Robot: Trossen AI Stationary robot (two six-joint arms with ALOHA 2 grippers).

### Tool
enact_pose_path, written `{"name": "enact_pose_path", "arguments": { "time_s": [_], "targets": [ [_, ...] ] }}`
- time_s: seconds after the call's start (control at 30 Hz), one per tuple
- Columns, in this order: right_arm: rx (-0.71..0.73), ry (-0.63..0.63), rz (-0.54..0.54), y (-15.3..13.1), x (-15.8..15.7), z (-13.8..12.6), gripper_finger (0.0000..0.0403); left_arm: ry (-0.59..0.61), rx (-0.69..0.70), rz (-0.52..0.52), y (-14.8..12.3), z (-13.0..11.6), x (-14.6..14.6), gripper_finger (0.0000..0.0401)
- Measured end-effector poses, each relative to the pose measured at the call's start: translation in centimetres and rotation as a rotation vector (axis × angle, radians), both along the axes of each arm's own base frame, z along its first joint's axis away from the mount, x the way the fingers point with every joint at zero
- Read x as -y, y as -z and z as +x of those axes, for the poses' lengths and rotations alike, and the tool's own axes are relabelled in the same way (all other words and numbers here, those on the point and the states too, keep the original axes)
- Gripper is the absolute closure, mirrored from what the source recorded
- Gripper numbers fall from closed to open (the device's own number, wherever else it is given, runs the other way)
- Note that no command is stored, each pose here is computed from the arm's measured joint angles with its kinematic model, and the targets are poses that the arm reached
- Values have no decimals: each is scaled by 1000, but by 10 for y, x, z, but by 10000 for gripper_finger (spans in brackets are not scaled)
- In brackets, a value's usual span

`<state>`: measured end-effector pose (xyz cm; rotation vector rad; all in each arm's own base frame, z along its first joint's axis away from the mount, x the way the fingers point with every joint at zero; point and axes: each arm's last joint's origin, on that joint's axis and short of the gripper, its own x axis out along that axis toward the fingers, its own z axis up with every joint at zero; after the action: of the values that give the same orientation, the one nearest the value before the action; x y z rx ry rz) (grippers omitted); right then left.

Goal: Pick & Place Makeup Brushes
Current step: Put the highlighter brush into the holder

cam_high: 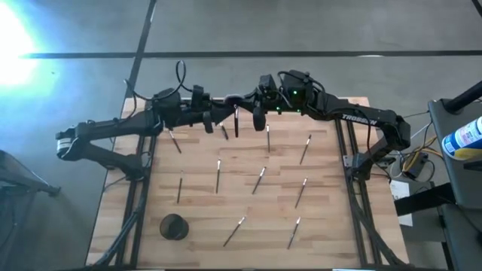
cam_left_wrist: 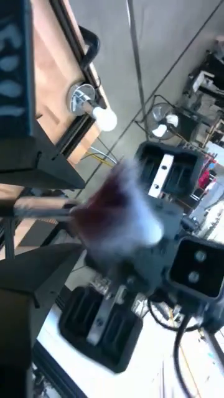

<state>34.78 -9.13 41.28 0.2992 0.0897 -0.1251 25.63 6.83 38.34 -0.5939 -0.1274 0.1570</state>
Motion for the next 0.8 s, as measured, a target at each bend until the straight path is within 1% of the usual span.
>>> {"name": "enact_pose_path", "arguments": {
  "time_s": [0.13,0.2,0.3,0.37,0.47,0.57,0.7,0.8],
  "targets": [
    [0,-8,-1,0,-3,1,391,15,-3,0,3,9,-2,259],
    [1,-10,-1,0,-4,1,391,31,18,9,-1,11,-2,259],
    [4,-14,-3,0,-5,1,391,42,16,8,0,14,-3,266],
    [9,-16,-4,-1,-6,2,391,47,-2,2,2,15,-3,281],
    [12,-16,-2,-1,-6,2,388,51,3,7,1,14,-3,320],
    [19,-11,10,-2,-6,2,376,48,13,11,-1,12,-3,367],
    [19,29,8,-3,-4,1,347,39,-47,-8,4,11,-3,368],
    [28,56,5,-8,-2,-5,321,5,-115,-27,8,6,-3,368]
  ]
}}
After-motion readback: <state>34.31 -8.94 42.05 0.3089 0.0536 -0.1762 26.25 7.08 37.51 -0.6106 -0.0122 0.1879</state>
